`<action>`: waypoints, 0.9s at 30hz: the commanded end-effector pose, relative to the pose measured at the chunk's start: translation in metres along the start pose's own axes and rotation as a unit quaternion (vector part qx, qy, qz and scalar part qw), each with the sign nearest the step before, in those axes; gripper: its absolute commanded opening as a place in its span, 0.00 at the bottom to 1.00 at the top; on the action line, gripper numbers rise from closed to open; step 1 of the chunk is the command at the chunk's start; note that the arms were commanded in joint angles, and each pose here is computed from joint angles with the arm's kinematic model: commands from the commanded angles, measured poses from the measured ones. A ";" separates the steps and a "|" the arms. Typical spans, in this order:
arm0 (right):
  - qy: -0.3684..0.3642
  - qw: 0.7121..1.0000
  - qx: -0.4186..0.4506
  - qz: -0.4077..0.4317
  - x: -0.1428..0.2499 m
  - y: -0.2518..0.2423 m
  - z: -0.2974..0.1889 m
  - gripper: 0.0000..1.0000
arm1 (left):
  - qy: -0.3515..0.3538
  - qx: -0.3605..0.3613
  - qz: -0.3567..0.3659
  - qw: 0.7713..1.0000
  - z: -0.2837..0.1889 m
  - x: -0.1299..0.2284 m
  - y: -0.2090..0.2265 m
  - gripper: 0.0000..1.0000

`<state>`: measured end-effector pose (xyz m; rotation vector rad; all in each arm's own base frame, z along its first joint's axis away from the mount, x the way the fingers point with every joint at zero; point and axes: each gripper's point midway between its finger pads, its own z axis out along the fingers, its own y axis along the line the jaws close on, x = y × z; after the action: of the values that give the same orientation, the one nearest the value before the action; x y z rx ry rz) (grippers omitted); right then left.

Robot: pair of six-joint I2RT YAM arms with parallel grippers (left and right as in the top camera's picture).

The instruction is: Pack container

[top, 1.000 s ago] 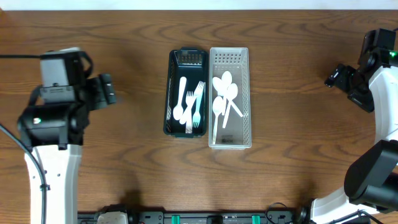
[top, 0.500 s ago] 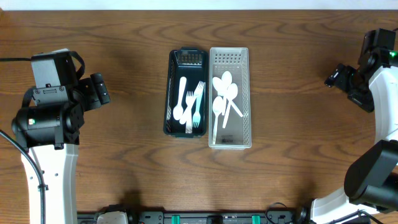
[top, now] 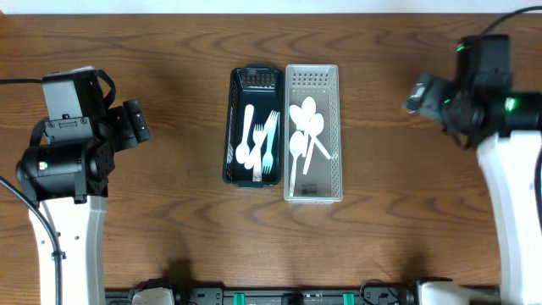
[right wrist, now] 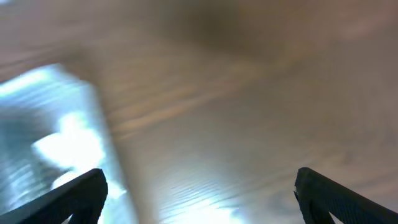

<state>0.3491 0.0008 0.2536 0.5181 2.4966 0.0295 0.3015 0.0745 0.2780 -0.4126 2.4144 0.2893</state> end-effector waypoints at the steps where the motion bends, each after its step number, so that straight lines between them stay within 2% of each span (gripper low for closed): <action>1: -0.044 0.997 -0.046 -0.034 0.005 0.026 -0.043 0.99 | -0.005 -0.008 -0.008 1.000 -0.004 -0.001 0.005 0.98; 5: -0.084 0.993 -0.077 -0.038 0.011 0.026 -0.079 0.99 | -0.005 -0.008 -0.008 1.000 -0.004 -0.001 0.005 0.98; 9: -0.125 0.990 -0.069 -0.017 0.020 -0.003 -0.102 0.99 | -0.005 -0.008 -0.008 1.000 -0.004 -0.001 0.005 0.98; 12: -0.185 0.980 -0.067 0.000 0.022 -0.022 -0.111 0.99 | -0.005 -0.008 -0.008 1.000 -0.004 -0.001 0.005 0.98; 14: -0.229 0.970 -0.075 -0.020 0.026 -0.028 -0.112 0.99 | -0.005 -0.008 -0.008 1.000 -0.004 -0.001 0.005 0.98; 19: -0.279 0.955 -0.083 -0.052 0.060 -0.042 -0.088 0.99 | -0.005 -0.008 -0.008 1.000 -0.004 -0.001 0.005 0.98; 27: -0.262 0.959 -0.092 -0.058 0.132 -0.060 -0.017 0.99 | -0.005 -0.008 -0.008 1.000 -0.004 -0.001 0.005 0.98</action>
<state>0.2223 -0.0038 0.2051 0.2788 1.9753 0.0813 0.3014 0.0745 0.2780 -0.4127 2.4143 0.2898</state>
